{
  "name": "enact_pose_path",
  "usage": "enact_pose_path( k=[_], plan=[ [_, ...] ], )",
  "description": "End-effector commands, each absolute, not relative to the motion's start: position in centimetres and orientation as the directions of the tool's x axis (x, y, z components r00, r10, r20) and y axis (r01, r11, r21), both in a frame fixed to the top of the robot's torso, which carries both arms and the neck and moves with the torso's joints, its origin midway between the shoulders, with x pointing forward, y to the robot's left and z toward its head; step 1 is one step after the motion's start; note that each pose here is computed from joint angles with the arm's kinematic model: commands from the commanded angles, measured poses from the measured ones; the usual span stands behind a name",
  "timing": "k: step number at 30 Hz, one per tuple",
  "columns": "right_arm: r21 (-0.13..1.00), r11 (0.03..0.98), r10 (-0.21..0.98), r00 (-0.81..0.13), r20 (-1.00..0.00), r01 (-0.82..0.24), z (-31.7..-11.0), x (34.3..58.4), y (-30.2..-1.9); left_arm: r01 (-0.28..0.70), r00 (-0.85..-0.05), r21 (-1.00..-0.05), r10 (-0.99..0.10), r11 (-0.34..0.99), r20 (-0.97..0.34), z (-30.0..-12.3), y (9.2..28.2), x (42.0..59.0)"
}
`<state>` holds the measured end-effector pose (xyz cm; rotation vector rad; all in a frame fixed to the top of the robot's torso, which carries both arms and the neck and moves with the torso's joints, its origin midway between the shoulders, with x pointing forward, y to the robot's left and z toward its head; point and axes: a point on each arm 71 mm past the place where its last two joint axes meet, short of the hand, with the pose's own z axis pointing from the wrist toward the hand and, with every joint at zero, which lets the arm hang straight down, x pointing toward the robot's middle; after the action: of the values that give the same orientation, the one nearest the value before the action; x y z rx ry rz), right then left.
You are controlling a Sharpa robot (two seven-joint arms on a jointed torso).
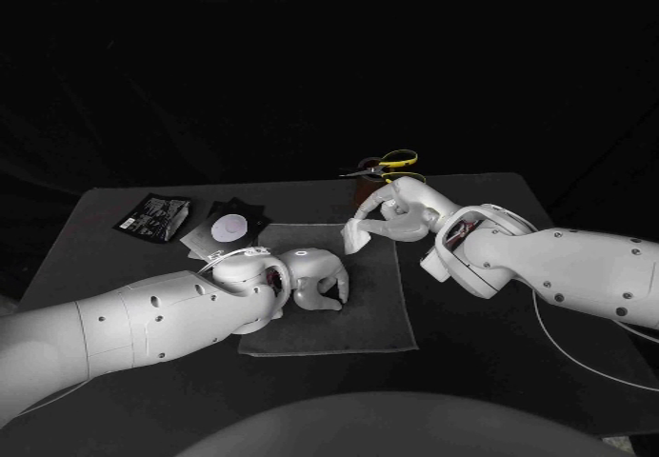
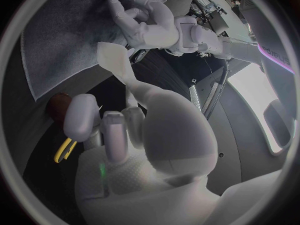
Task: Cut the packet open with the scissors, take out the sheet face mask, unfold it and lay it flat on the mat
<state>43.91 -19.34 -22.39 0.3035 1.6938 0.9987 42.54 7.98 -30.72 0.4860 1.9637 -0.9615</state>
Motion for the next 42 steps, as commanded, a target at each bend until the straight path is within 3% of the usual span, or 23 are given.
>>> enact_pose_path(
  k=[1, 17, 26, 35, 42],
  plan=[
    [0.736, 0.615, 0.634, -0.379, -0.674, -0.283, -22.4, 43.9, -19.3, 0.651, -0.535, -0.46, -0.066, 0.604, -0.843, -30.6, 8.1, 42.5],
    [0.735, 0.617, 0.633, -0.378, -0.675, -0.281, -22.4, 43.9, -19.4, 0.573, -0.599, -0.601, -0.216, 0.558, -0.771, -29.6, 9.5, 42.3],
    [0.733, 0.621, 0.632, -0.376, -0.677, -0.277, -22.4, 44.1, -19.6, 0.429, -0.648, -0.701, -0.347, 0.57, -0.678, -26.7, 12.4, 43.9],
    [0.732, 0.623, 0.632, -0.375, -0.678, -0.276, -22.5, 44.1, -19.7, 0.347, -0.56, -0.672, -0.43, 0.655, -0.708, -22.9, 19.0, 47.4],
    [0.733, 0.621, 0.631, -0.378, -0.677, -0.277, -22.5, 44.1, -19.6, 0.228, -0.432, -0.617, -0.489, 0.753, -0.758, -21.7, 26.6, 51.5]
  ],
)
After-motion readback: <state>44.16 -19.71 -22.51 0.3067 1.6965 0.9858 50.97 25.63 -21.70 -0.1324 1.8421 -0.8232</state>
